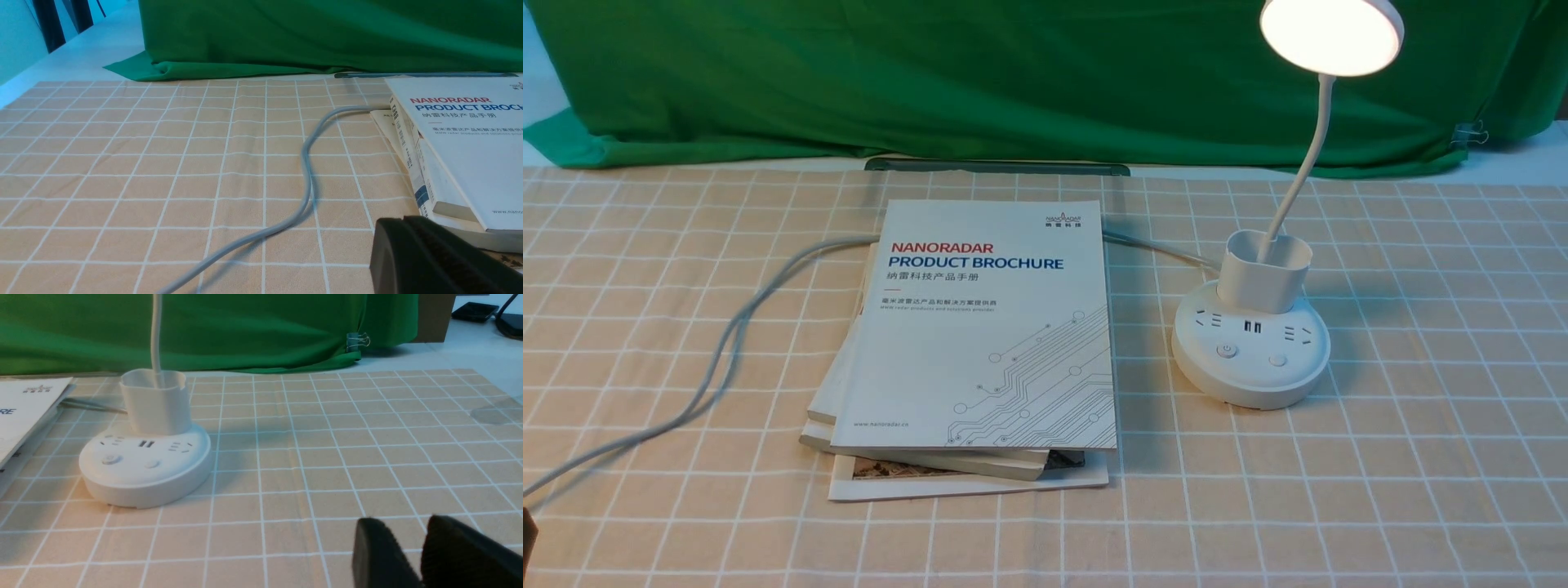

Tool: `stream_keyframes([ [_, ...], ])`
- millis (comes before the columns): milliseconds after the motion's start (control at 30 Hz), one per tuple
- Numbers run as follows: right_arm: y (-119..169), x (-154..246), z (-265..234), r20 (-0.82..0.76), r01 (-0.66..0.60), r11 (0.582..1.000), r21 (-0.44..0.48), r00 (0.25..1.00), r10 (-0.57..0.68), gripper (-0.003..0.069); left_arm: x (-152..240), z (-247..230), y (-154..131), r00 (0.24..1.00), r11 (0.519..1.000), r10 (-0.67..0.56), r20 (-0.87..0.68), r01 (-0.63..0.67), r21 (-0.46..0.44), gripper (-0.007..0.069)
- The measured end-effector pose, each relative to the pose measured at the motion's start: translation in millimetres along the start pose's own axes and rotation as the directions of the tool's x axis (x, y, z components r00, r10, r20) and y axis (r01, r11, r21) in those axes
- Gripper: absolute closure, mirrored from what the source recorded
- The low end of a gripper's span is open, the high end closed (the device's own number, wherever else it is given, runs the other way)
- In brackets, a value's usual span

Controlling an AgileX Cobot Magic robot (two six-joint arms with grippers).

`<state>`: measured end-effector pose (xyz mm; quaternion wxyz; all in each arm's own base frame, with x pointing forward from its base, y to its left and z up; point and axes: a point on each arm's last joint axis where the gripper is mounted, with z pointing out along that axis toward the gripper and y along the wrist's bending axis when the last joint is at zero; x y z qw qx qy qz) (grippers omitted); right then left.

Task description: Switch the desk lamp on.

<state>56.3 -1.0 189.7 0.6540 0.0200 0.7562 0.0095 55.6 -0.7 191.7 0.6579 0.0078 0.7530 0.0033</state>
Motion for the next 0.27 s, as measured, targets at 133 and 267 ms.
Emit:
stream_keyframes([
  [133, 0.0, 0.0, 0.0, 0.0, -0.001, 1.0, 0.0, 1.0, 0.001, 0.0421, 0.0, 0.0, 0.0, 1.0, 1.0, 0.0, 0.0, 0.0, 0.0, 0.0604],
  [267, 0.0, 0.0, 0.0, 0.0, 0.0, 1.0, 0.0, 1.0, 0.0, 0.0421, 0.0, 0.0, 0.0, 1.0, 1.0, 0.0, 0.0, 0.0, 0.0, 0.0604],
])
